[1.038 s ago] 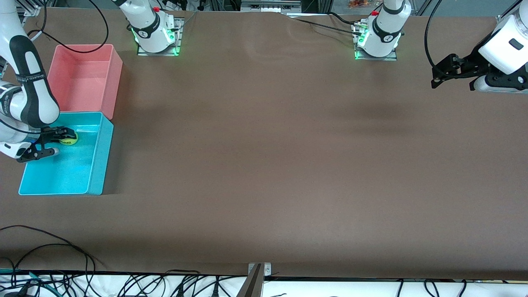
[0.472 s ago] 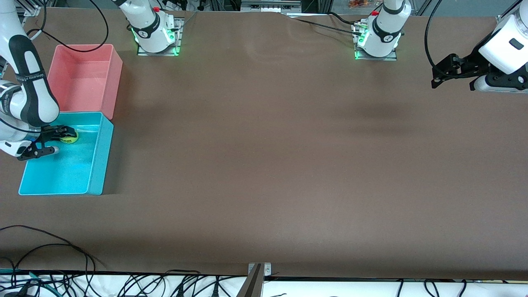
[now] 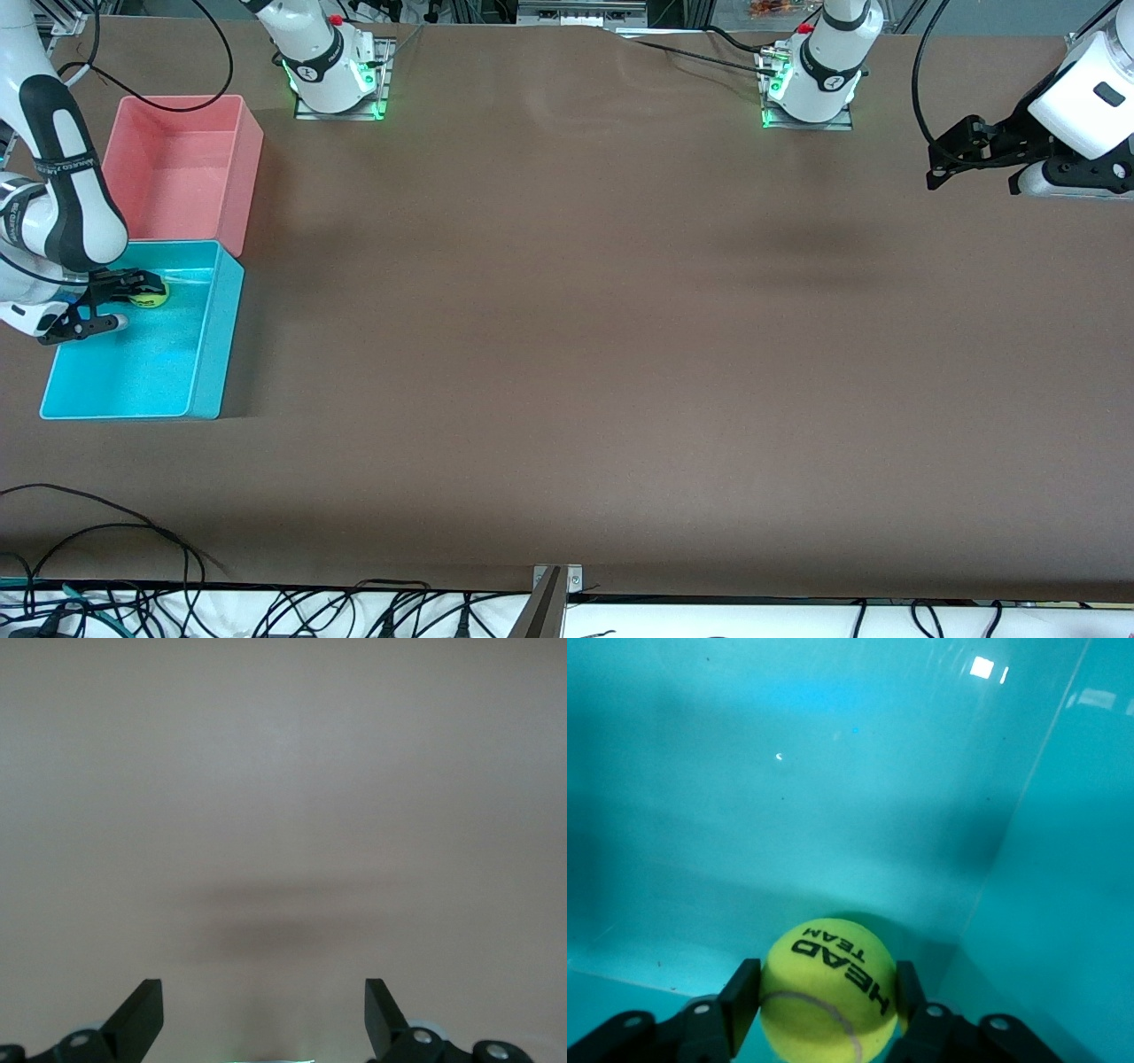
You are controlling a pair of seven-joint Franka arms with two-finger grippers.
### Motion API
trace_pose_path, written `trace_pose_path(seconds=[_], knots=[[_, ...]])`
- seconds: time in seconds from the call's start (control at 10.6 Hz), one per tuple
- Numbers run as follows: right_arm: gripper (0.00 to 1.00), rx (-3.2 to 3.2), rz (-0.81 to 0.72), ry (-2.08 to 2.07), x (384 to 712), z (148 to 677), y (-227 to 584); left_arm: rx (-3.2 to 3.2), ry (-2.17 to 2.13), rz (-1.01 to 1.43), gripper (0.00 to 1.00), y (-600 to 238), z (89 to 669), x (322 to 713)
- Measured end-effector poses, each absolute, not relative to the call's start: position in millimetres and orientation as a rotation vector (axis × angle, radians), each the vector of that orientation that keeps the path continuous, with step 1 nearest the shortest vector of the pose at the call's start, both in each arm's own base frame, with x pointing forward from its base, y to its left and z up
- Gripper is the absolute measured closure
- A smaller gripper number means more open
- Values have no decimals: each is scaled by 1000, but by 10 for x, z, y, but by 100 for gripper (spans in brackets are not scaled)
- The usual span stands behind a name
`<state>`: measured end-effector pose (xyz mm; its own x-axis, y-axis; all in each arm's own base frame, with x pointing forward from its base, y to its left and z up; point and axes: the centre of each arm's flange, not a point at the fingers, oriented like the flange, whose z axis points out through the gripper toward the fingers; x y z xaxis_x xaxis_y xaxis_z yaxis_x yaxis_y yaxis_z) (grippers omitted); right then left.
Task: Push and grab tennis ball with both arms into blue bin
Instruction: 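Lower the ball into the blue bin and open the right gripper, then raise the right gripper up out of the blue bin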
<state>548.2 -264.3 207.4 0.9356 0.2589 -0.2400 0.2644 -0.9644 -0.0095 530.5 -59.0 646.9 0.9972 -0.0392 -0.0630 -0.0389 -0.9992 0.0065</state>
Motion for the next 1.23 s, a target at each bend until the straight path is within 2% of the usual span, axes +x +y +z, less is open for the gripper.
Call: trace_pose_path(seconds=[0.19,0.28,0.76,1.23], knots=[[9,3075,-378,416,5480,2056,-2609,3134,-61,-99,0,-590,6469,5305],[0,3077,-381,416,5478,2065,-2605,3134,-61,-99,0,-590,6469,5305],[0,3101,-332,404,5592,2459,-2504,3134,-61,-99,0,-590,6469,5305],[0,3140,-257,420,6010,3100,-2204,3134,-62,-98,0,-591,6471,5305]])
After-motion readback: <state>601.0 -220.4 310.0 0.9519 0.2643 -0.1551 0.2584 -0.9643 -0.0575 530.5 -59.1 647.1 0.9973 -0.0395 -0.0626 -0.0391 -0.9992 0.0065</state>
